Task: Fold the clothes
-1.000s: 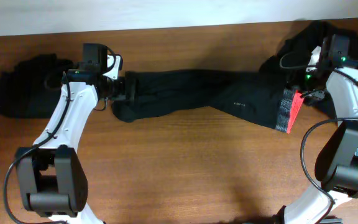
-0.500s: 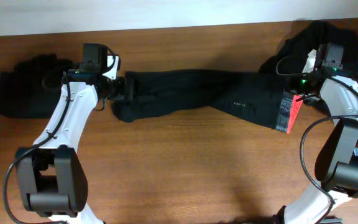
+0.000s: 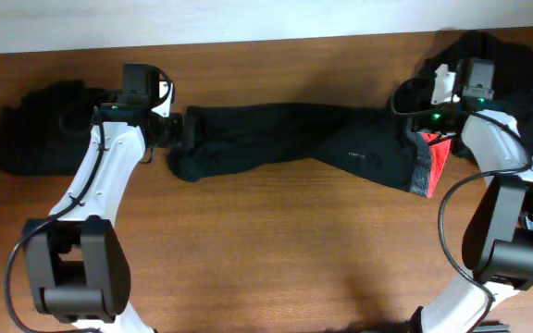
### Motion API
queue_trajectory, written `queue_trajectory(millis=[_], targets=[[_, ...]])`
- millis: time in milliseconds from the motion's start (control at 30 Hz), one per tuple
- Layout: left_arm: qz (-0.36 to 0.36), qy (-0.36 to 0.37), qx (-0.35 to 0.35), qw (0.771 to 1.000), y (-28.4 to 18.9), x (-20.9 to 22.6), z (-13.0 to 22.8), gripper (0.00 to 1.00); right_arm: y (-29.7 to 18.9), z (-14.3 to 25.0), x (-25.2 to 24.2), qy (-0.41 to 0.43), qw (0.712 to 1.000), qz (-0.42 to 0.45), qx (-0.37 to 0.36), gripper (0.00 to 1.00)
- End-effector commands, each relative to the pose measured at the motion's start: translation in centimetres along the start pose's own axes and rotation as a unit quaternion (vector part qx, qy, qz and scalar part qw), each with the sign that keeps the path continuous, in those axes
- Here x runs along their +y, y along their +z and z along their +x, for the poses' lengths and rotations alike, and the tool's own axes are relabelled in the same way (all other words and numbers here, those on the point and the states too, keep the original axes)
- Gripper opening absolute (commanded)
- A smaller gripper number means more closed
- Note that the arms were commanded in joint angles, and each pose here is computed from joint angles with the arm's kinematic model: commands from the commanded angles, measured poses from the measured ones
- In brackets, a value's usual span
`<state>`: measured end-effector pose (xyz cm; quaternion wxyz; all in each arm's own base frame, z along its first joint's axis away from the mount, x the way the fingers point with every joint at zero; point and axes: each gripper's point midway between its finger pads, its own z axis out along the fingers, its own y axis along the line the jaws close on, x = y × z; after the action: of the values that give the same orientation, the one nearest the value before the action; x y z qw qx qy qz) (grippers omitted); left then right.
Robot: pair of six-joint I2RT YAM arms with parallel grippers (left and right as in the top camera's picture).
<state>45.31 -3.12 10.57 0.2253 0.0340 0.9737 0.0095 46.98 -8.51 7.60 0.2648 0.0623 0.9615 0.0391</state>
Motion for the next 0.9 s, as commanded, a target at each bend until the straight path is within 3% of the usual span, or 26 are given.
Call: queue_trajectory(millis=[0,233,533,700,867], targets=[[-0.026,-0.022,-0.013,0.999,-0.3,2.4,-1.0,0.99,-0.3,-1.5,3.9,-0.037,0.999,-0.028,-0.003,0.04],[-0.043,-0.063,-0.023,0.997,-1.4,6.4,-1.5,0.99,-6.7,-7.5,13.1,-0.112,0.990,-0.072,-0.045,0.04],[-0.055,-0.083,-0.051,0.994,-4.1,8.5,-2.1,0.99,-21.0,-15.2,23.8,-0.189,0.953,-0.133,-0.197,0.04],[-0.057,-0.087,-0.073,0.992,-6.7,8.8,-2.5,0.99,-26.2,-16.4,25.6,-0.199,0.938,-0.143,-0.246,0.04],[0.003,-0.083,-0.063,0.995,-7.4,6.6,-1.9,0.98,-26.6,-16.0,24.5,-0.193,0.946,-0.115,-0.235,0.04]])
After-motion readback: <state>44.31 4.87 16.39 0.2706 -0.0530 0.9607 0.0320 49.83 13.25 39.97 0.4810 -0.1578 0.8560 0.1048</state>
